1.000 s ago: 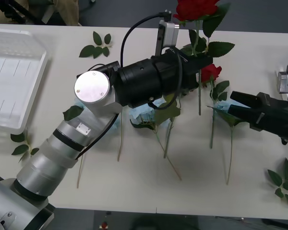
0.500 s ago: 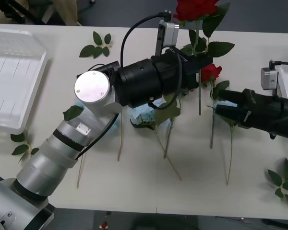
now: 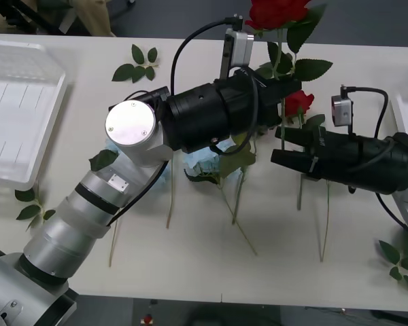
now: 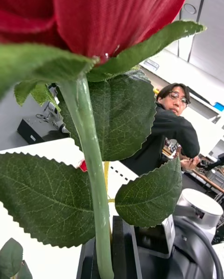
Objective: Put the red flowers into the right box and the blue flowers into the left box
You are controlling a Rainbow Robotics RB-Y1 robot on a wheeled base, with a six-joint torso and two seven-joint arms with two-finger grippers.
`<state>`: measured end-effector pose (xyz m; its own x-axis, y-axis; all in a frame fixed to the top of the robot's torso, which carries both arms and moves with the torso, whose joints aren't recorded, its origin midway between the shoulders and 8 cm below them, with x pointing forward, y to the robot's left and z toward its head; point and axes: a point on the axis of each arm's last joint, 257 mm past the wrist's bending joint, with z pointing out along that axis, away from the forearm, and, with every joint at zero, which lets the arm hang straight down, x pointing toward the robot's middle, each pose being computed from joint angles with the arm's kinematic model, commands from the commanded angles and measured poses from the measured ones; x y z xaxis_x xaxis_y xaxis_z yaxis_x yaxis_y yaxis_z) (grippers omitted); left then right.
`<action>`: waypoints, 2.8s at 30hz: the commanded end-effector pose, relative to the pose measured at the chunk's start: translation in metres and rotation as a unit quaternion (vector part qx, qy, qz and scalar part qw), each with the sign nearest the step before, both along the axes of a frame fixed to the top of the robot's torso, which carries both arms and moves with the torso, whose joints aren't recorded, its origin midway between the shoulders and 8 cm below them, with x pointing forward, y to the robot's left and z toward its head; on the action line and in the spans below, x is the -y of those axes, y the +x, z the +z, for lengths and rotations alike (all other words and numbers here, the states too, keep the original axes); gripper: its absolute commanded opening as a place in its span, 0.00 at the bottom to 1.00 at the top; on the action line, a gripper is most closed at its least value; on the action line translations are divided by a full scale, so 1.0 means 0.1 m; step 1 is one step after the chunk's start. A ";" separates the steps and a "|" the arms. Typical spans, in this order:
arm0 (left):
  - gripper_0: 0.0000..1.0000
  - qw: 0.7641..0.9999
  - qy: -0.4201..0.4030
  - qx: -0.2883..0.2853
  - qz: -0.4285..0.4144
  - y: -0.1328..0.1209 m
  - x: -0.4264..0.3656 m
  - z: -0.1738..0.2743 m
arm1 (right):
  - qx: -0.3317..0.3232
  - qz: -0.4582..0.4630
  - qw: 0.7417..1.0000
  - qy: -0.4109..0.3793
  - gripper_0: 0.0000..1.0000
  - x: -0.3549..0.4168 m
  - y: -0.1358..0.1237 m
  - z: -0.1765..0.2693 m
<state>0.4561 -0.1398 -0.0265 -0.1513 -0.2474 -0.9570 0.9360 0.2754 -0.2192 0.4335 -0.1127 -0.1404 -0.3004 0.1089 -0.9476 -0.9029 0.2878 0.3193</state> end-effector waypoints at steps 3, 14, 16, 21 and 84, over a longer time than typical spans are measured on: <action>0.00 1.000 -0.004 0.025 -0.009 -0.08 0.09 0.18 | 0.022 0.014 1.000 0.002 1.00 -0.24 0.02 0.14; 0.00 1.000 -0.004 0.025 -0.009 -0.08 0.09 0.18 | 0.022 0.024 0.999 0.004 1.00 -0.68 0.06 0.11; 0.00 1.000 -0.004 0.025 -0.009 -0.08 0.09 0.18 | 0.020 0.023 1.000 0.004 1.00 -0.70 0.07 0.11; 0.00 1.000 -0.004 0.025 -0.009 -0.08 0.09 0.18 | 0.022 0.023 0.999 0.004 0.53 -0.71 0.07 0.12; 1.00 0.996 0.088 -0.009 -0.026 0.04 -0.86 0.20 | -0.128 -0.257 0.915 -0.284 0.00 2.83 0.48 0.04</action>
<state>0.4760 -0.0742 -0.0273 -0.1024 -0.0826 -0.9913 0.9426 0.3103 -0.1233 0.4850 -0.3668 -0.1461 -0.5164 -0.1792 -0.8374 -0.5767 0.7956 0.1854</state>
